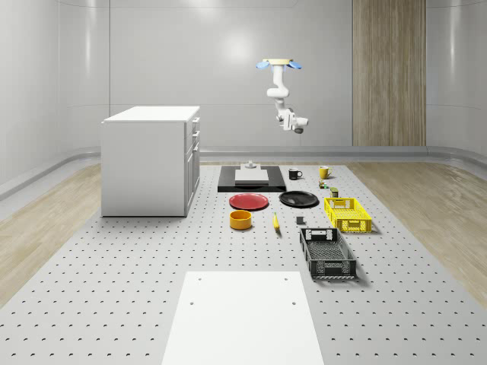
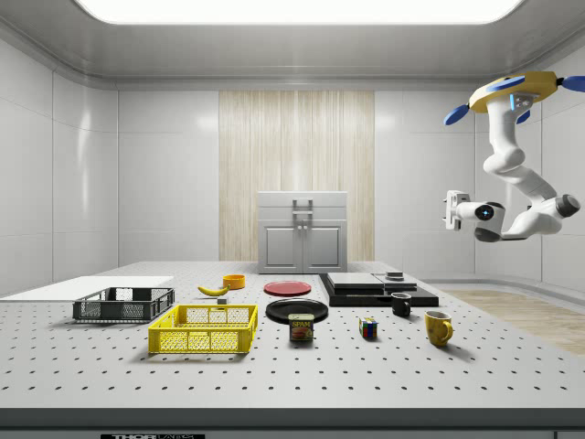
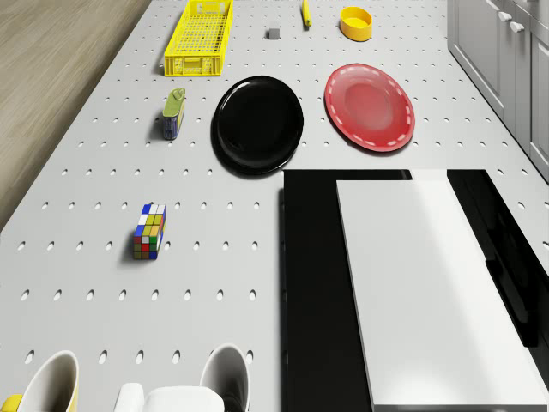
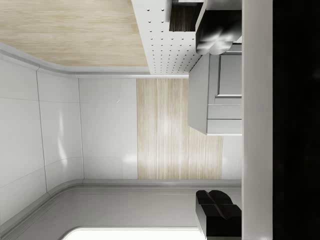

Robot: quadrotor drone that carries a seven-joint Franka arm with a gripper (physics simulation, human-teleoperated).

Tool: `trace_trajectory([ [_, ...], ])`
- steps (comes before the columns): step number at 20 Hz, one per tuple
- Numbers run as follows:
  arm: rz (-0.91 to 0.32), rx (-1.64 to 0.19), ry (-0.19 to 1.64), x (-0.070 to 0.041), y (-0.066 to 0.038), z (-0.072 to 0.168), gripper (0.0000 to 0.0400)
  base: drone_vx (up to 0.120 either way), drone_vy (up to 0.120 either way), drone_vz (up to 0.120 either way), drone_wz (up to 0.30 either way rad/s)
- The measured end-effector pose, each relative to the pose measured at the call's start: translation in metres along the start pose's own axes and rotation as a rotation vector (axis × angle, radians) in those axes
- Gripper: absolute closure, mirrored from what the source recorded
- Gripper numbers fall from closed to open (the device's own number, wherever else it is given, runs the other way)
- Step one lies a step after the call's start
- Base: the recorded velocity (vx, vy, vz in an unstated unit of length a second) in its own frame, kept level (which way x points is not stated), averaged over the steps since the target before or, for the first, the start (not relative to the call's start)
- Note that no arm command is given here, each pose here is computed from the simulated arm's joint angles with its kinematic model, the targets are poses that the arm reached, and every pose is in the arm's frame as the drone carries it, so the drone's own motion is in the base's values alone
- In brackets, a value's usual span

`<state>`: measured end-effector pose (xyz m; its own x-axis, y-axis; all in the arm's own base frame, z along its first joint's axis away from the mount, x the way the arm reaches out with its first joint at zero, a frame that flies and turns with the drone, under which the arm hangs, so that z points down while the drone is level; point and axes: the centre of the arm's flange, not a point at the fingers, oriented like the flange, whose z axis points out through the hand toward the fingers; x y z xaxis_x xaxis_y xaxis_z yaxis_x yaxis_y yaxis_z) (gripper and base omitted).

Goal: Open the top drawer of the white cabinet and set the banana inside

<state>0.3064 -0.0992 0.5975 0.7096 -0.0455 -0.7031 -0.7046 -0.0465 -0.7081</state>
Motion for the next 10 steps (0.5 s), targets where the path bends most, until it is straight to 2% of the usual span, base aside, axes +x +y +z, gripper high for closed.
trace_trajectory([
  [9, 0.0, 0.036, -0.036, 0.0036, 0.0034, 0.0001, 0.0, 0.12, -0.12, 0.0, 0.0],
  [10, 0.0, 0.037, -0.038, 0.0037, 0.0036, 0.0001, 0.0, 0.12, -0.12, 0.08, 0.0],
])
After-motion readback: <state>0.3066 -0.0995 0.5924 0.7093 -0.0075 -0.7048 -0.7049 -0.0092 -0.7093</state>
